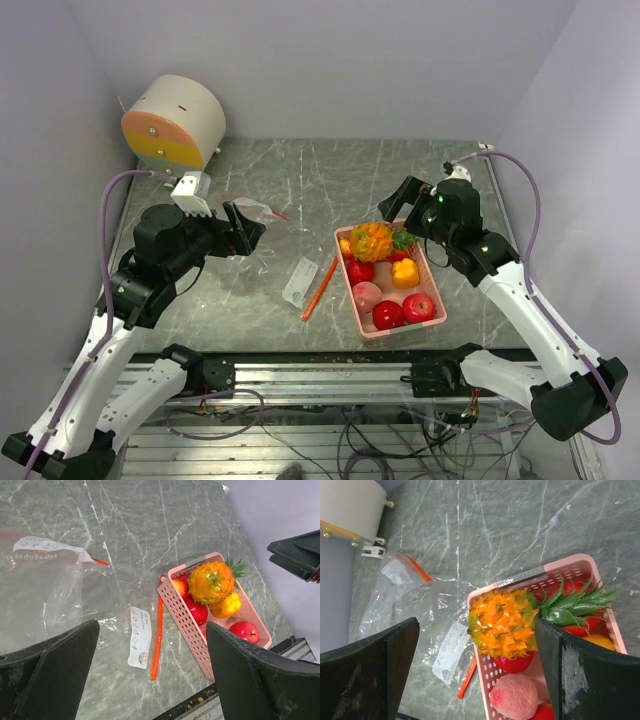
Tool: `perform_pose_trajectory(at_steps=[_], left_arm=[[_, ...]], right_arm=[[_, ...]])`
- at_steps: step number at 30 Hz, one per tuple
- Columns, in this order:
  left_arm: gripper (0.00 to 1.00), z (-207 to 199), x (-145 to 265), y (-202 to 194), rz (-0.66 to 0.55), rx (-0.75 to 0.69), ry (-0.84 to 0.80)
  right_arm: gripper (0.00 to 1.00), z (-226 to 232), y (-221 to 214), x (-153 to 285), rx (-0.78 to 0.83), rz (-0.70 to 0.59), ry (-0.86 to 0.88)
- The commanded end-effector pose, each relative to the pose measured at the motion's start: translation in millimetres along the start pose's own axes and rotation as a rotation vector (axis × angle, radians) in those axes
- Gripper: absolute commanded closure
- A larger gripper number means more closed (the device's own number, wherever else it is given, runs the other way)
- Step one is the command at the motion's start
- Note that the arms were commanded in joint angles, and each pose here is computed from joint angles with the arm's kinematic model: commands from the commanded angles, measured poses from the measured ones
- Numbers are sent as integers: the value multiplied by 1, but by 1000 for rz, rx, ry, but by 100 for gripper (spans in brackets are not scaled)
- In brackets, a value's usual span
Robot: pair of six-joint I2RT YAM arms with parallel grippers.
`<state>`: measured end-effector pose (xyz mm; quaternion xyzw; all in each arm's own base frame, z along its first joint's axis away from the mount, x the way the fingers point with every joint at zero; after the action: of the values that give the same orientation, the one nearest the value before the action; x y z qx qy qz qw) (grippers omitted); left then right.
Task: Place the food in the zip-top bag and seal the zipper
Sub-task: Pick up the zipper food storage bag at the center of the board.
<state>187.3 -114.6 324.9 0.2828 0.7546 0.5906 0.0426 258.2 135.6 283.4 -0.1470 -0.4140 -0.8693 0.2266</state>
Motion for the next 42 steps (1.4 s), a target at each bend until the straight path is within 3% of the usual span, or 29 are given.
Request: perform_pose_trajectory(at_steps=[1,8,13,16,23,32,42], left_arm=[[1,7,3,1,-13,-17,46],[1,9,4,-1,4,-22,65],[1,13,4,-8,15,-23,87],[1,17,3,-12,23,-20,105],[1,27,9,-21,22,1,187],[1,44,32,-18,-74,33,346],[2,44,38,-20,-86,37,345]], right_arm=[[0,8,14,2,18,-78,31],[0,33,12,-2,139,-75,281],[12,58,1,-17,171,-25,462],[12,74,-25,-39,180,81,504],[11,123,-81,-95,243,192,556],[11,129,-133,-183,-21,372,594],[12,142,-137,-219,-294,404,550]])
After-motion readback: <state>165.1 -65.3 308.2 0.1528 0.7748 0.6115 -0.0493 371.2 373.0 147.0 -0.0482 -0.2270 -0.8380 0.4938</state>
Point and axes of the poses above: each gripper's point midway between its finger pads, its own x axis back along the fingers, its own z axis along the line the jaws close on, y = z × x, the point moved 6 cm from there along x, back along the fingers, and after that the axes turned 9 degrees about -x, right-handed, at the moved point
